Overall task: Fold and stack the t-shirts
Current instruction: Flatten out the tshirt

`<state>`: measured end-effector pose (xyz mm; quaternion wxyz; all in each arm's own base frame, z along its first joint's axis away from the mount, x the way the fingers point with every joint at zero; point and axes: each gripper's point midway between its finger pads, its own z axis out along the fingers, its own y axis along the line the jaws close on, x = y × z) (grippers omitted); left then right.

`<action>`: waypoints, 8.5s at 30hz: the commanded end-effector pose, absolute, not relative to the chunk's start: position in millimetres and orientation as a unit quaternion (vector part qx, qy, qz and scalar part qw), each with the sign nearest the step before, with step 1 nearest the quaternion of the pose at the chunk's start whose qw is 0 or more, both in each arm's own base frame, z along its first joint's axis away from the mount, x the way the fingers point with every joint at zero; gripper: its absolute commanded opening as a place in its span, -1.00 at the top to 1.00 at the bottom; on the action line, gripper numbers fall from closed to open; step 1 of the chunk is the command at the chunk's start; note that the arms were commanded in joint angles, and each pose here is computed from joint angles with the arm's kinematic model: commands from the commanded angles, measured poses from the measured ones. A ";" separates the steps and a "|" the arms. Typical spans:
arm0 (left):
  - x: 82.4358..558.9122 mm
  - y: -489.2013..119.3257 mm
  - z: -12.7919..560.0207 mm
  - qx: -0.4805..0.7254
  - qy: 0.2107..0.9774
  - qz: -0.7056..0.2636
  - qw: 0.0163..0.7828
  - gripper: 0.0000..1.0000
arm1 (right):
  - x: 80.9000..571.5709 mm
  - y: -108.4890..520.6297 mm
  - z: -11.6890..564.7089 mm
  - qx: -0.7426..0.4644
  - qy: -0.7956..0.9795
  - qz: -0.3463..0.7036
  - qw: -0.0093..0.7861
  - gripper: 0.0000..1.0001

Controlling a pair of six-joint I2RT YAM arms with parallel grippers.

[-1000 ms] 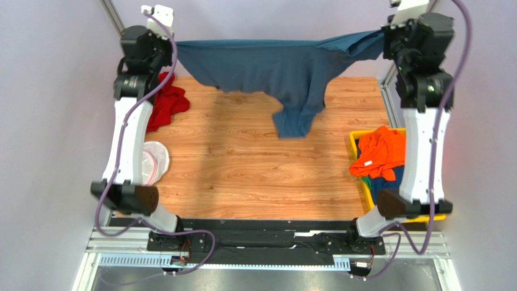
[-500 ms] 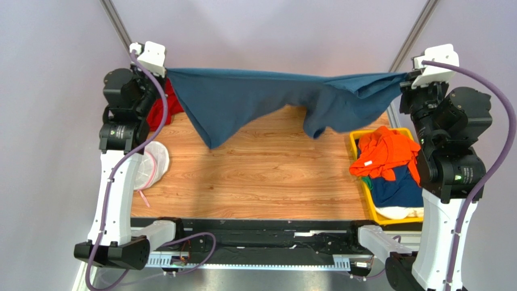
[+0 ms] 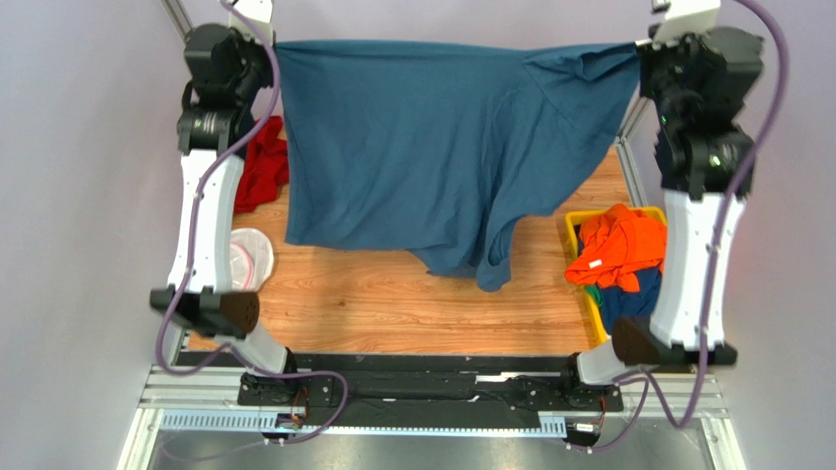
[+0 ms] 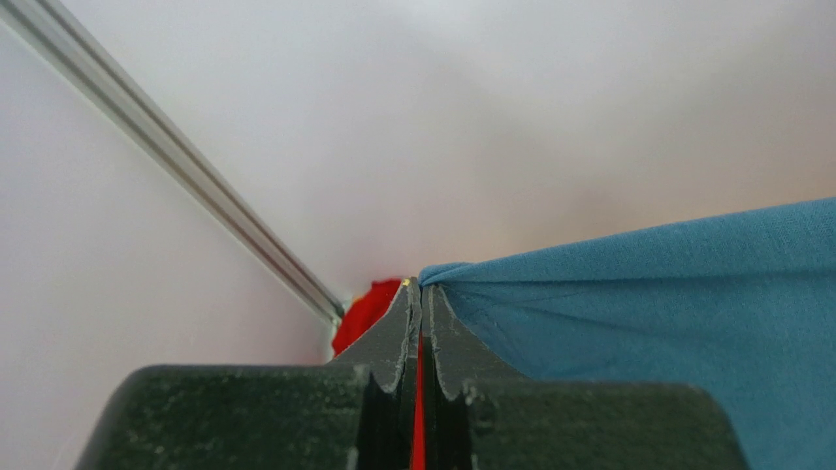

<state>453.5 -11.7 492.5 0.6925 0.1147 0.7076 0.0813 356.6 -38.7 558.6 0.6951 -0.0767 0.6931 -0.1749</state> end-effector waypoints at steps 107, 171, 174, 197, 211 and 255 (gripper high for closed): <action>430.6 -64.2 200.8 0.327 0.861 -0.087 0.381 0.15 | 459.8 40.8 198.0 -0.210 0.883 0.046 0.417 -0.35; 514.2 -84.8 115.2 0.388 0.873 -0.021 0.297 0.29 | 584.6 79.9 56.8 -0.255 0.906 0.066 0.332 1.00; 526.5 -89.2 105.0 0.402 0.869 0.004 0.287 0.31 | 584.1 78.7 61.1 -0.256 0.905 0.061 0.333 1.00; 532.6 -64.6 27.0 0.479 0.853 0.113 0.173 0.44 | 581.9 62.9 82.2 -0.272 0.898 0.010 0.345 1.00; 549.0 -50.1 15.2 0.489 0.842 0.164 0.160 0.49 | 622.6 50.0 95.8 -0.274 0.882 -0.055 0.379 1.00; 541.1 -57.7 61.8 0.432 0.860 0.144 0.232 0.51 | 528.6 32.2 114.0 -0.159 0.933 0.058 0.317 -0.14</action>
